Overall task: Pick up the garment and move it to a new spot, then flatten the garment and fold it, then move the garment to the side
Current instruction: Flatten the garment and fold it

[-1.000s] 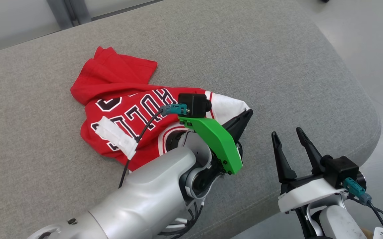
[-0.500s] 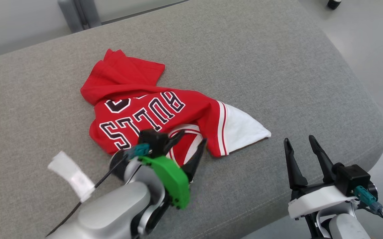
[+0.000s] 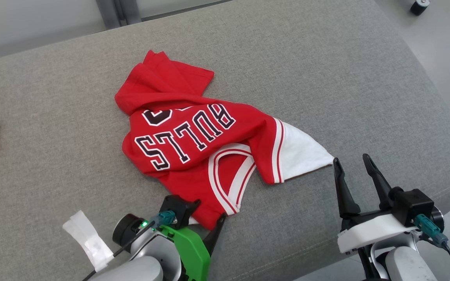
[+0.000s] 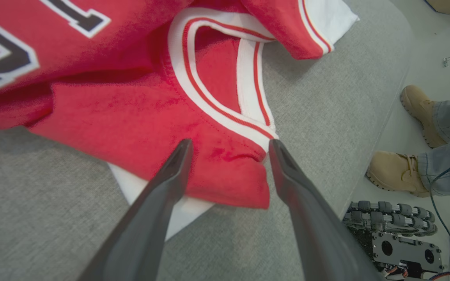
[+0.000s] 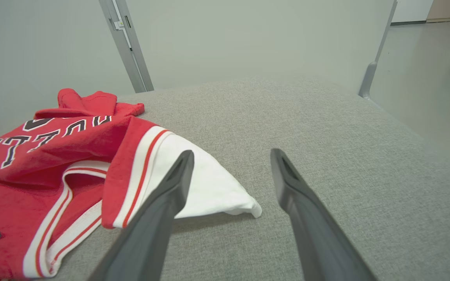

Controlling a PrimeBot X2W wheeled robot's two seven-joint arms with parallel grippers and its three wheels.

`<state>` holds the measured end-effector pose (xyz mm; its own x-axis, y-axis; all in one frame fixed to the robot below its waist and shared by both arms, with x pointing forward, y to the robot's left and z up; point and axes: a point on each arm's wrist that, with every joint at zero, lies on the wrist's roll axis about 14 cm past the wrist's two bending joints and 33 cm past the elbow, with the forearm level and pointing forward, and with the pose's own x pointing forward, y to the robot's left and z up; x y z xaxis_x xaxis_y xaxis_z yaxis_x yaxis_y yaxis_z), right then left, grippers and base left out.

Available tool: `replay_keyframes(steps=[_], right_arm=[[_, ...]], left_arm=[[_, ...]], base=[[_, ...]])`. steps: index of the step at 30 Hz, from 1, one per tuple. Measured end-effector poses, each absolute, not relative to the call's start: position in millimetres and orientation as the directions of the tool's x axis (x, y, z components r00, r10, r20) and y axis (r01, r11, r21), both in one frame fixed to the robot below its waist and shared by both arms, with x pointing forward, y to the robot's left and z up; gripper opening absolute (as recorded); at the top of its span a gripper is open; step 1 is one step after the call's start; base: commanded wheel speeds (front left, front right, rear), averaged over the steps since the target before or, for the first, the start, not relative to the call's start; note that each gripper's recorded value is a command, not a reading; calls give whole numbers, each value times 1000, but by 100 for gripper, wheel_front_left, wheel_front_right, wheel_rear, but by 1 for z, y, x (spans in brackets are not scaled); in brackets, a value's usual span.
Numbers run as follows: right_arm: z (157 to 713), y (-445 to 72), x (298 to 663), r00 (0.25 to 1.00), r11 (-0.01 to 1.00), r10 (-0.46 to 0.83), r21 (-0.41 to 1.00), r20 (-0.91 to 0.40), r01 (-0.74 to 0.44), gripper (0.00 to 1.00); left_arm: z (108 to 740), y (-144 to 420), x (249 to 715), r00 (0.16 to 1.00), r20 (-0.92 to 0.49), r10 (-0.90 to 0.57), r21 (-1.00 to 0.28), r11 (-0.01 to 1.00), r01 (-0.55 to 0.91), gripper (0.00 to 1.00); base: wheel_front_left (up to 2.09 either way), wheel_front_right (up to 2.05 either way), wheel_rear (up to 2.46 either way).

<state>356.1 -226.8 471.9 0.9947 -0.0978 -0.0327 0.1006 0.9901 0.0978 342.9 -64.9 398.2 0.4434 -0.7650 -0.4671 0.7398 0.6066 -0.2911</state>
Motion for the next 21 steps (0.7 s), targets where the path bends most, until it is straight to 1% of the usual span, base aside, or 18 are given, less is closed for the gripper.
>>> replay_keyframes(steps=[2,6,13,14,15,16,19,21], right_arm=[[472,-226,357,995,990,-95,97,-31,97,100],[472,-230,354,994,989,-108,93,-33,111,100],[469,-235,347,991,987,-128,90,-46,132,100],[469,-236,347,990,987,-131,90,-46,134,100],[469,-237,346,990,987,-133,90,-47,137,100],[469,-237,346,990,986,-135,89,-47,138,100],[470,-239,345,989,986,-139,90,-46,143,100],[471,-239,344,989,985,-141,90,-43,144,100]], left_arm=[[394,-67,339,423,-482,-767,-273,590,759,100],[386,-69,329,383,-509,-771,-282,569,772,100],[370,-63,334,381,-545,-747,-211,562,800,100],[369,-63,334,380,-548,-745,-207,561,801,55],[368,-64,335,379,-549,-745,-206,560,803,18],[367,-65,335,378,-550,-745,-204,559,804,0],[372,-67,340,382,-535,-754,-235,567,789,0],[380,-71,343,391,-509,-767,-294,582,758,0]], base=[[0,0,0],[0,0,0],[0,0,0],[0,0,0],[0,0,0],[0,0,0],[0,0,0],[0,0,0]])
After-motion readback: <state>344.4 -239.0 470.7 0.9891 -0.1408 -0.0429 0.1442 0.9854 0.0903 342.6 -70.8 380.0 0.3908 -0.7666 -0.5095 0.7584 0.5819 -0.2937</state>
